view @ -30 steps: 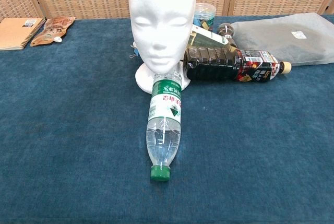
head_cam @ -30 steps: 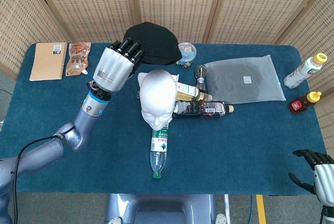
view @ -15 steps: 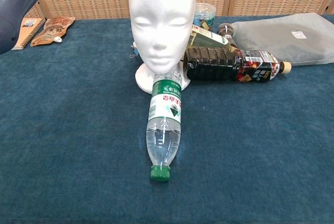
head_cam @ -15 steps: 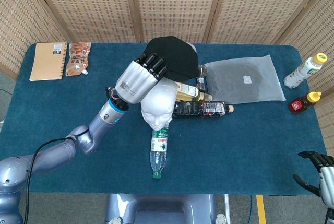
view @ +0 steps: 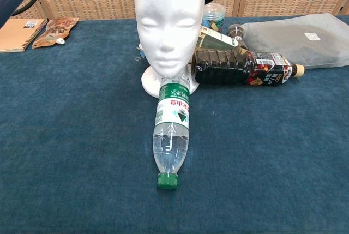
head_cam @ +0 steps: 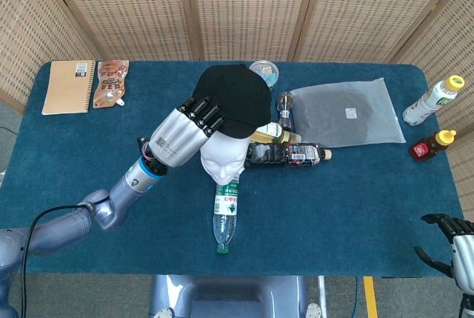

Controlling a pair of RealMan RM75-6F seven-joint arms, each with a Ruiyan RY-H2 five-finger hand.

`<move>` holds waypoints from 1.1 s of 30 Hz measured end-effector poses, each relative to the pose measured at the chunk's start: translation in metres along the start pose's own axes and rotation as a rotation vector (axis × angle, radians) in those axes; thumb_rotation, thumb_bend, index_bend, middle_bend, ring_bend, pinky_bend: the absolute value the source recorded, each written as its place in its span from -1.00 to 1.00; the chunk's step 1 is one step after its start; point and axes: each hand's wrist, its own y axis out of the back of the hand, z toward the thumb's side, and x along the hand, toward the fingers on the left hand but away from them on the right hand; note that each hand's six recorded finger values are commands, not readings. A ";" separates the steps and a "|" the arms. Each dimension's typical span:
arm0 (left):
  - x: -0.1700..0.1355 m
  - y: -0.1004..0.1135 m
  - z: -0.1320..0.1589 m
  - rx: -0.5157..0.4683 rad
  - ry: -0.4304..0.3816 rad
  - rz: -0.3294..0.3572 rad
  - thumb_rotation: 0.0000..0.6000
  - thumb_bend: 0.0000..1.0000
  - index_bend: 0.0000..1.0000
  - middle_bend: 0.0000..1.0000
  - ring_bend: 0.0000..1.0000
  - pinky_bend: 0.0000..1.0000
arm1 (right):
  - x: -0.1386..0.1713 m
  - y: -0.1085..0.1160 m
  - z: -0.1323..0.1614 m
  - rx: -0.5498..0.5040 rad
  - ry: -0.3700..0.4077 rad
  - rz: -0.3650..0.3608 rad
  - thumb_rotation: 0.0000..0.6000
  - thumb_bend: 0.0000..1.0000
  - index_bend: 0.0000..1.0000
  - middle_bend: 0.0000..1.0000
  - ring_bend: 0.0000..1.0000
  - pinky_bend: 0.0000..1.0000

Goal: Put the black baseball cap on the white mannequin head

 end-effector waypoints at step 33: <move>-0.045 0.017 0.041 0.029 -0.120 0.020 1.00 0.12 0.42 -0.05 -0.17 0.33 | -0.001 -0.004 -0.002 -0.005 -0.009 0.011 1.00 -0.68 -0.27 -0.15 -0.11 -0.17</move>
